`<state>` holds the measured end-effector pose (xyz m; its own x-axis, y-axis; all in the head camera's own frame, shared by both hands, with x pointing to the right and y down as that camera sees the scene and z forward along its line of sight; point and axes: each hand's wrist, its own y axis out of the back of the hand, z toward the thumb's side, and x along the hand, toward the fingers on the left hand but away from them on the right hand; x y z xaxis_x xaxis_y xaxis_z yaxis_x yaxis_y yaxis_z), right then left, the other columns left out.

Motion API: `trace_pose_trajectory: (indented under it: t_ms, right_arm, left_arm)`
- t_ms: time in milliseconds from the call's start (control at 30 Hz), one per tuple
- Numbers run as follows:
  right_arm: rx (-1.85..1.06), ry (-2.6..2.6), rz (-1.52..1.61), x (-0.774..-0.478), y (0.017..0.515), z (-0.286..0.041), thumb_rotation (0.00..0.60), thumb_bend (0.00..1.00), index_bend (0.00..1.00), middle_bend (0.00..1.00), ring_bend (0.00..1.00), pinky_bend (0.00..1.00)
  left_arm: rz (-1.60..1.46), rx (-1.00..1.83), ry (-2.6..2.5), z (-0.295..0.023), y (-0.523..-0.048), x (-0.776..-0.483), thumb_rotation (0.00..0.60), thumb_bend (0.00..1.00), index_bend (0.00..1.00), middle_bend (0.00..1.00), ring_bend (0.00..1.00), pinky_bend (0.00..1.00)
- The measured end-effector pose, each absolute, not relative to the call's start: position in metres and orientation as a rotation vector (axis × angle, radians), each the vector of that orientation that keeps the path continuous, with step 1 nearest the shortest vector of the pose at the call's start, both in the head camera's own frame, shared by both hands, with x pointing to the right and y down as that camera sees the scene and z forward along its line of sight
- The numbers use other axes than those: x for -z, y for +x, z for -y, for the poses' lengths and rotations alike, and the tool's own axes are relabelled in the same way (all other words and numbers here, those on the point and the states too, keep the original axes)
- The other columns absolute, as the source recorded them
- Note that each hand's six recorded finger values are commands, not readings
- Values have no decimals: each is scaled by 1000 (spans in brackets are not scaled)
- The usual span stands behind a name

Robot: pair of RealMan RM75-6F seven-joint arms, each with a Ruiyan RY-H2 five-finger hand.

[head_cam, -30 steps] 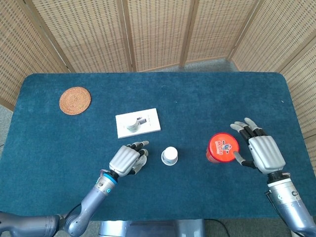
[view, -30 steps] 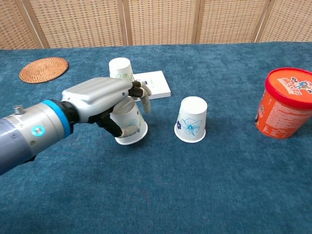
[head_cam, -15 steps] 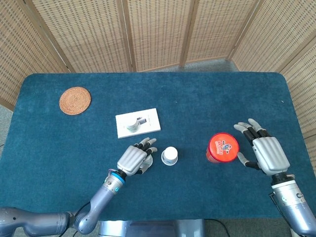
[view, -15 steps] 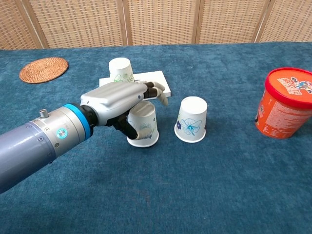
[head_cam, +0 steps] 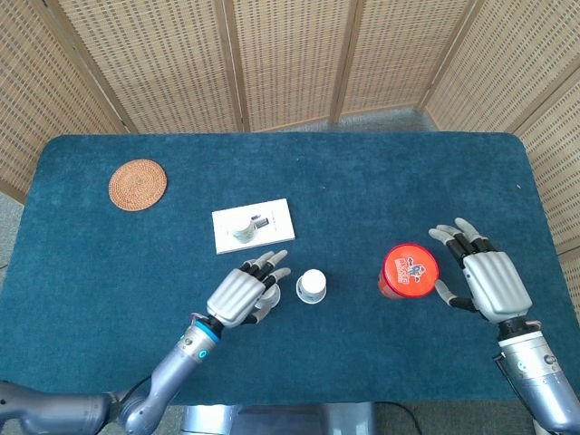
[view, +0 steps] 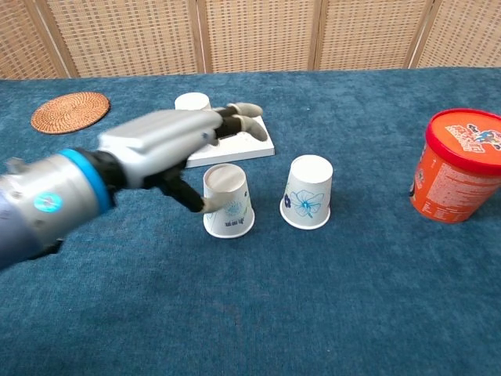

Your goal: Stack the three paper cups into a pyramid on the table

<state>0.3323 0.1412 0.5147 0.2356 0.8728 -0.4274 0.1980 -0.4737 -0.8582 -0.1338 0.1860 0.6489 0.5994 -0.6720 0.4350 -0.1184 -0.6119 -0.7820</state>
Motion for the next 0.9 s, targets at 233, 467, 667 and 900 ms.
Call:
trace_pose_trajectory:
  t_ms: [233, 467, 667, 900]
  right_arm:
    - [-1272, -1838, 974, -518, 330, -141, 600, 392, 155, 183, 0, 224]
    - [-1271, -1853, 965, -522, 325, -140, 600, 392, 152, 183, 0, 224]
    - [-1276, -1855, 963, -523, 325, -141, 600, 393, 154, 184, 0, 224]
    - [-1287, -1848, 971, -522, 330, -141, 600, 393, 153, 184, 0, 224]
  left_arm:
    - [-579, 1026, -2018, -185, -178, -625, 600, 430, 180, 17, 0, 168]
    - [-485, 1139, -1962, -199, -216, -616, 600, 430, 162, 26, 0, 180]
    - [-484, 1154, -1978, -204, -212, -626, 600, 429, 47, 0, 0, 201]
    - [-515, 1128, -2004, -200, -190, -641, 600, 430, 12, 0, 0, 238]
